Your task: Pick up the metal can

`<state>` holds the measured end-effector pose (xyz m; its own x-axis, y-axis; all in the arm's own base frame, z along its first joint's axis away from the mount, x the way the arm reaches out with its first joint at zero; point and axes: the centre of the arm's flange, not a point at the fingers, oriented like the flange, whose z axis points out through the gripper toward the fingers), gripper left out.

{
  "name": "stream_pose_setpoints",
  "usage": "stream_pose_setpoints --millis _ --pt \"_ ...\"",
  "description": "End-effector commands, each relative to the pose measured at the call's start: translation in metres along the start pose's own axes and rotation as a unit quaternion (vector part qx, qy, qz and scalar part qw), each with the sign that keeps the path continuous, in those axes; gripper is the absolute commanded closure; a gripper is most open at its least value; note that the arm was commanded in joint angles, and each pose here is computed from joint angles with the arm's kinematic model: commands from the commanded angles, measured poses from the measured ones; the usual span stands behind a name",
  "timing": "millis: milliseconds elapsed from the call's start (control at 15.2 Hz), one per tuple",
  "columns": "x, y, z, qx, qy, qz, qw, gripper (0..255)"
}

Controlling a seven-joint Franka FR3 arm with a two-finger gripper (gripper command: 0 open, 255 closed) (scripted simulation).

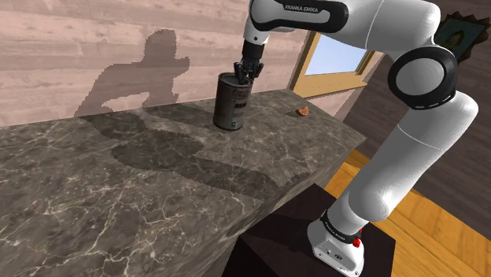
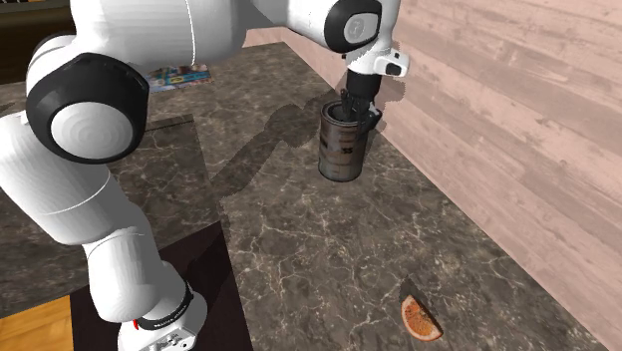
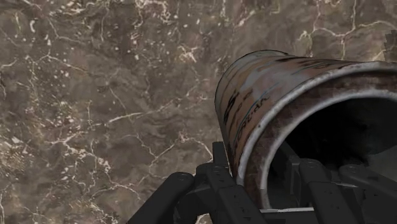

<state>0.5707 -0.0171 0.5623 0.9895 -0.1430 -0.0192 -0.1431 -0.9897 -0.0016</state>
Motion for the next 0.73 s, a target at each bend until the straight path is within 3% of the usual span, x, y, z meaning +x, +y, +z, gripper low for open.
stream_pose_setpoints --millis 0,660 --pt "0.0 0.0 -0.011 0.0 0.001 0.0 1.0 255" --pt "-0.001 0.0 -0.064 0.0 0.001 0.0 1.0 255"
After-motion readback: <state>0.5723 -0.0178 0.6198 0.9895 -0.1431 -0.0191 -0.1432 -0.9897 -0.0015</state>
